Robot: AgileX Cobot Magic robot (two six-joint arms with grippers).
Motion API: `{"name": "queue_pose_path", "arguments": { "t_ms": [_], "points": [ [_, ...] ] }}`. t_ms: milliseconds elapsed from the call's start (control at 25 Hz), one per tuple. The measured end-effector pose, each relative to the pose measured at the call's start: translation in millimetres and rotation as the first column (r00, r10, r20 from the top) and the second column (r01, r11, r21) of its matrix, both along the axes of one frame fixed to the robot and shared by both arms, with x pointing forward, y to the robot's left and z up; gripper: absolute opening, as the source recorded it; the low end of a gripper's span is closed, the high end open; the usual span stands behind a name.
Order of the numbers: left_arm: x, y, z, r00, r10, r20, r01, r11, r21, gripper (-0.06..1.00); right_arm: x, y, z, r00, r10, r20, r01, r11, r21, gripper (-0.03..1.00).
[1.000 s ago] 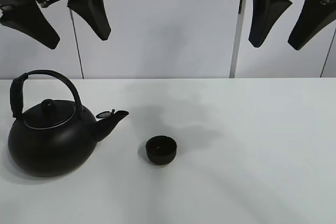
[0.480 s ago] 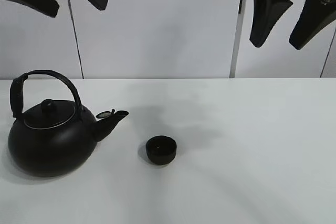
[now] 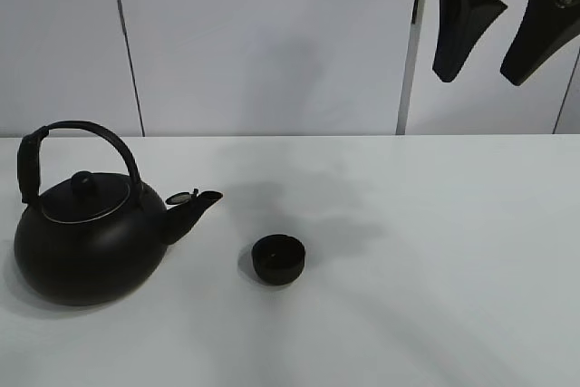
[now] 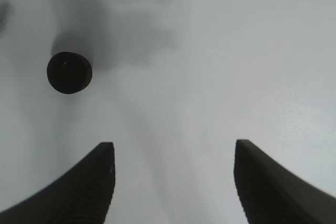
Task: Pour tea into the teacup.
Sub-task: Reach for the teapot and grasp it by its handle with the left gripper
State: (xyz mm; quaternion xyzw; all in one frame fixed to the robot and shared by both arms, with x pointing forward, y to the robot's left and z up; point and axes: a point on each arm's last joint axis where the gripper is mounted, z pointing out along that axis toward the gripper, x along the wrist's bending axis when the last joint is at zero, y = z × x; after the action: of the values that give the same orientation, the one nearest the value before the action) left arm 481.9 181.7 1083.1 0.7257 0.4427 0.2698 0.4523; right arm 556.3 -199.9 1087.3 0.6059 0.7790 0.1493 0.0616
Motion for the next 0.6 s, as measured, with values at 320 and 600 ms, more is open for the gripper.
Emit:
{"name": "queue_pose_path", "arguments": {
  "t_ms": [320,600],
  "points": [
    [-18.3,15.8,-44.9,0.988,0.008,0.156,-0.021,0.996,0.082,0.60,0.2,-0.7,-0.1,1.000,0.001,0.002,-0.001,1.000,-0.008,0.45],
    [-37.8,31.0,-82.6,0.970,0.044,0.237,-0.070,0.992,0.102,0.60,0.3,-1.5,-0.2,1.000,0.002,0.004,-0.002,1.000,-0.018,0.45]
  ]
}}
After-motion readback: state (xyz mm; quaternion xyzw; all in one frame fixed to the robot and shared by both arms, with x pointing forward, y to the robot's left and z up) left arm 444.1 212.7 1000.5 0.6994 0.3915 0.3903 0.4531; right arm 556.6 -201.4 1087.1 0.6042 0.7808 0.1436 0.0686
